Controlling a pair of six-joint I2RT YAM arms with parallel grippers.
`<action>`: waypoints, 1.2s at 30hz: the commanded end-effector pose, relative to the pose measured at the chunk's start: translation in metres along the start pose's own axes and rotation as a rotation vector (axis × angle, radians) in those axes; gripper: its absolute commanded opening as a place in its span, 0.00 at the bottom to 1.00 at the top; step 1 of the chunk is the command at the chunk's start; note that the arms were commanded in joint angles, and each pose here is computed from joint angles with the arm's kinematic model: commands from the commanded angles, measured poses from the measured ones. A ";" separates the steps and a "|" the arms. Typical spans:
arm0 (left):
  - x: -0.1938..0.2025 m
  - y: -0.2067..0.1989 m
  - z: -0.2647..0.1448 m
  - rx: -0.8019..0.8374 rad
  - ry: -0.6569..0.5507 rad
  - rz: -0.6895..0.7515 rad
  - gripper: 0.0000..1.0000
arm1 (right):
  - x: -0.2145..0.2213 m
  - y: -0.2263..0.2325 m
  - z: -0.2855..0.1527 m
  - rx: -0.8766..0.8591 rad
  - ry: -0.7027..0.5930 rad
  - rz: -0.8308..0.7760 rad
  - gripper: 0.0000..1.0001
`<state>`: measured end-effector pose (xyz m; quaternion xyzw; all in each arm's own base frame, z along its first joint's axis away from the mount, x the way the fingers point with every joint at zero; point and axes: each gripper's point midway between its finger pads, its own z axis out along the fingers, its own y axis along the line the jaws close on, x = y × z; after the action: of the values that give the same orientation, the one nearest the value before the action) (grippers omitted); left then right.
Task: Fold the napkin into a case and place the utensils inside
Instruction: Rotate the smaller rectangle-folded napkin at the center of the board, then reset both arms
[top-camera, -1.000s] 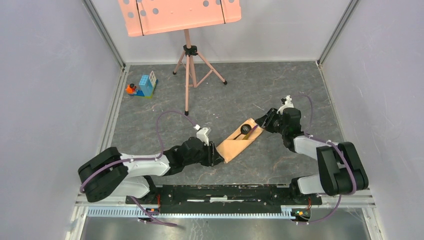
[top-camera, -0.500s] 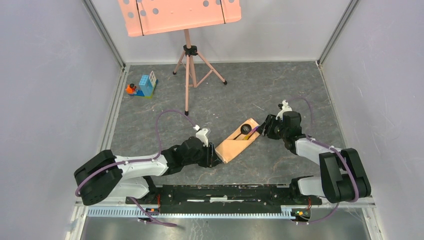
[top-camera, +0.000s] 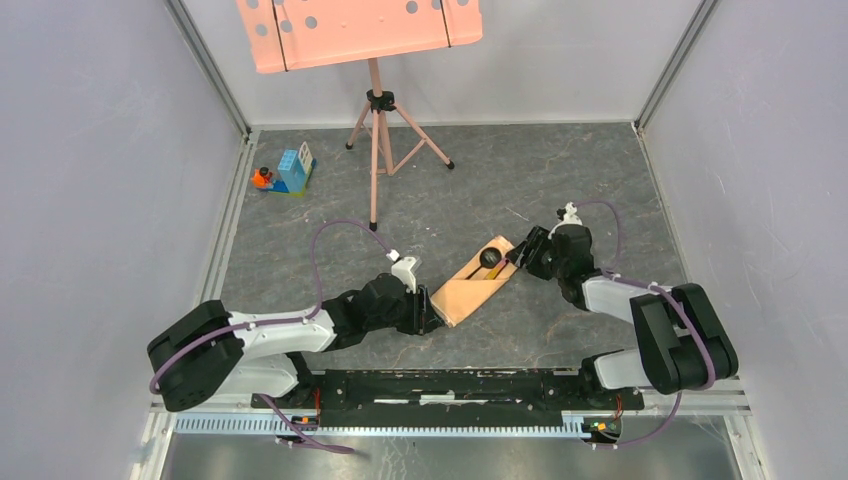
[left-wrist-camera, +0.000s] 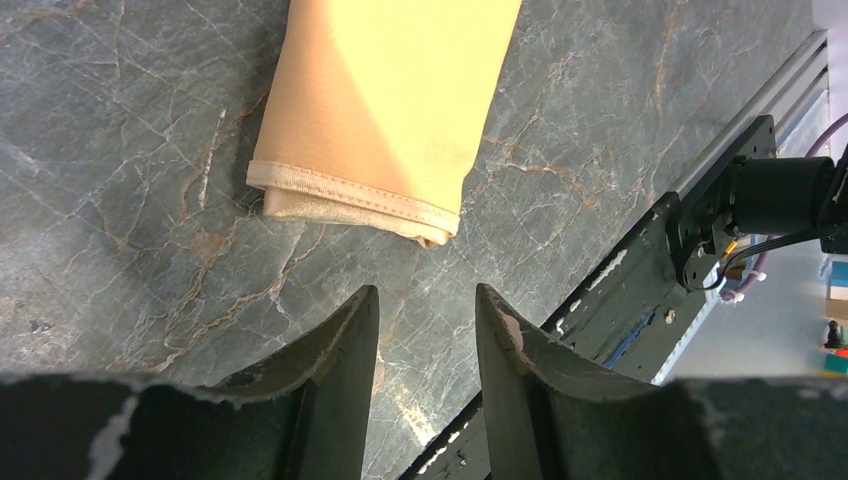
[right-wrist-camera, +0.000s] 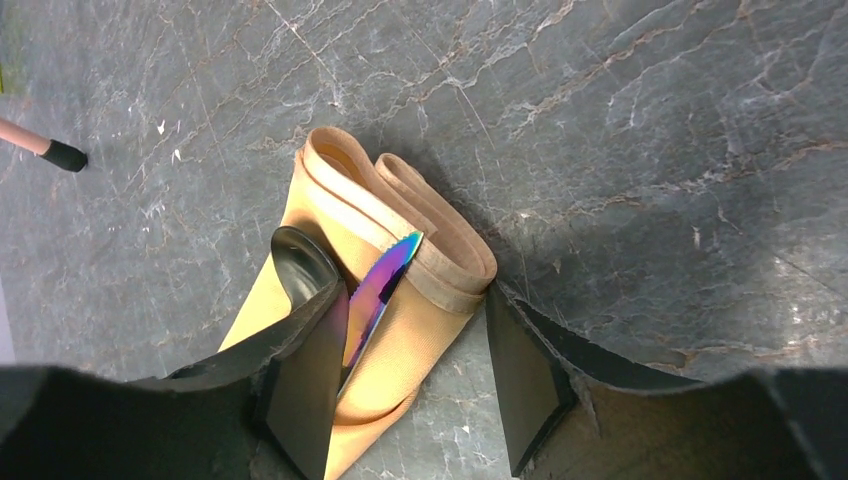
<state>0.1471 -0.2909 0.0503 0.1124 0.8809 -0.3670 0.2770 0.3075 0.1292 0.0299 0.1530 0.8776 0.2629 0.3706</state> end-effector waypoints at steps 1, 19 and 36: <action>-0.014 -0.007 -0.003 0.020 -0.060 0.025 0.48 | 0.000 -0.010 0.008 0.091 -0.008 -0.004 0.56; -0.031 0.015 -0.041 -0.087 -0.202 -0.029 0.48 | -0.047 0.100 0.096 -0.178 -0.042 -0.264 0.24; -0.122 -0.034 -0.166 -0.119 -0.428 0.024 0.79 | -0.131 0.159 -0.042 -0.015 -0.149 -0.682 0.98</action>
<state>0.1570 -0.2177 0.1501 0.0325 0.8501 -0.3373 0.4032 0.4140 0.2035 0.1262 -0.0654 0.8810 0.1683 0.4372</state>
